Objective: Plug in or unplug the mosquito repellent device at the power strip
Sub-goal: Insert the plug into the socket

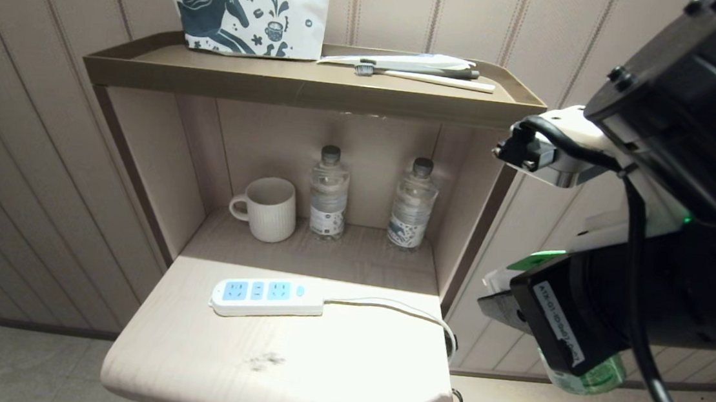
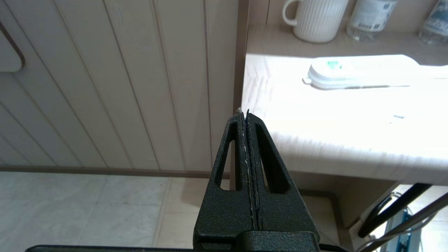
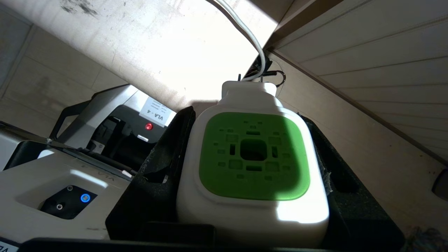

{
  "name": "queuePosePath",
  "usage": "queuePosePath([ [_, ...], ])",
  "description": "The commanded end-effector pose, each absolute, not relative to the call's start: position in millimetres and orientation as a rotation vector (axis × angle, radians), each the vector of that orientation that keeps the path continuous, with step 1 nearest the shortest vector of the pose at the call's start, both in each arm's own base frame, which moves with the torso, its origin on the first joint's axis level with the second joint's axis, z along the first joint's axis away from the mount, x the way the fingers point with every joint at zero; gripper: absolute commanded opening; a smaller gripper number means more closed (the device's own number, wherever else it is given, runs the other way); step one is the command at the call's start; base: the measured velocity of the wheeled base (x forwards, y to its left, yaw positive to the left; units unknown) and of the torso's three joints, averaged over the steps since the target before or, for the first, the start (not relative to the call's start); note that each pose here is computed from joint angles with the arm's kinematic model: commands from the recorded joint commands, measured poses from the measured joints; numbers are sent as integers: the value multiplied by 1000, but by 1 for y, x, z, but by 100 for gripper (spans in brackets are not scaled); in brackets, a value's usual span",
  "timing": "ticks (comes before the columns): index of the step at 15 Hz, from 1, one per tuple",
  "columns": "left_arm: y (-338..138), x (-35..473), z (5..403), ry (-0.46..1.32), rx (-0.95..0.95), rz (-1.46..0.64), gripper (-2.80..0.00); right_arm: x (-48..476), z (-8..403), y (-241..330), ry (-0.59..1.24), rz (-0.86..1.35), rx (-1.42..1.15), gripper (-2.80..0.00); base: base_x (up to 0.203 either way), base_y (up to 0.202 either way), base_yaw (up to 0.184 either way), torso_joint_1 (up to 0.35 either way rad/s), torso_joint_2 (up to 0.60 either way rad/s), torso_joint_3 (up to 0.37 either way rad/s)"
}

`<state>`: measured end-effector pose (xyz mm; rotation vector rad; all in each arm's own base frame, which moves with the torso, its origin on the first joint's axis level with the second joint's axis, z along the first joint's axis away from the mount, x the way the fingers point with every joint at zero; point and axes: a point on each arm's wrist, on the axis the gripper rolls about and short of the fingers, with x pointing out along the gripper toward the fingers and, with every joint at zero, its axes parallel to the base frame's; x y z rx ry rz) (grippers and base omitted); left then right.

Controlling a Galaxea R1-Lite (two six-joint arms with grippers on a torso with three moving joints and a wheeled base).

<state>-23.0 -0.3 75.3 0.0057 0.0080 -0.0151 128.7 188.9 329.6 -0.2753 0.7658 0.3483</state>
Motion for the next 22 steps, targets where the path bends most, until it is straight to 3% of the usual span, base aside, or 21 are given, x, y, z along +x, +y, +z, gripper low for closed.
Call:
queuePosePath([
  [1,0,-23,75,9,6,-15,-280,130,328,190,773,341,-282,-280,0,0,0,242,-536,-293],
  [6,0,-23,75,9,6,-15,-280,130,325,192,790,347,-280,-280,0,0,0,174,-371,-202],
  [17,0,-24,77,6,10,-6,-280,127,316,186,815,319,-244,-280,0,0,0,7,-12,-5],
  [20,1,-34,129,-63,11,33,-280,128,319,186,804,319,-236,-280,0,0,0,0,0,0],
  [22,1,-19,169,50,11,37,-280,131,320,191,788,325,-228,-280,0,0,0,0,0,0],
])
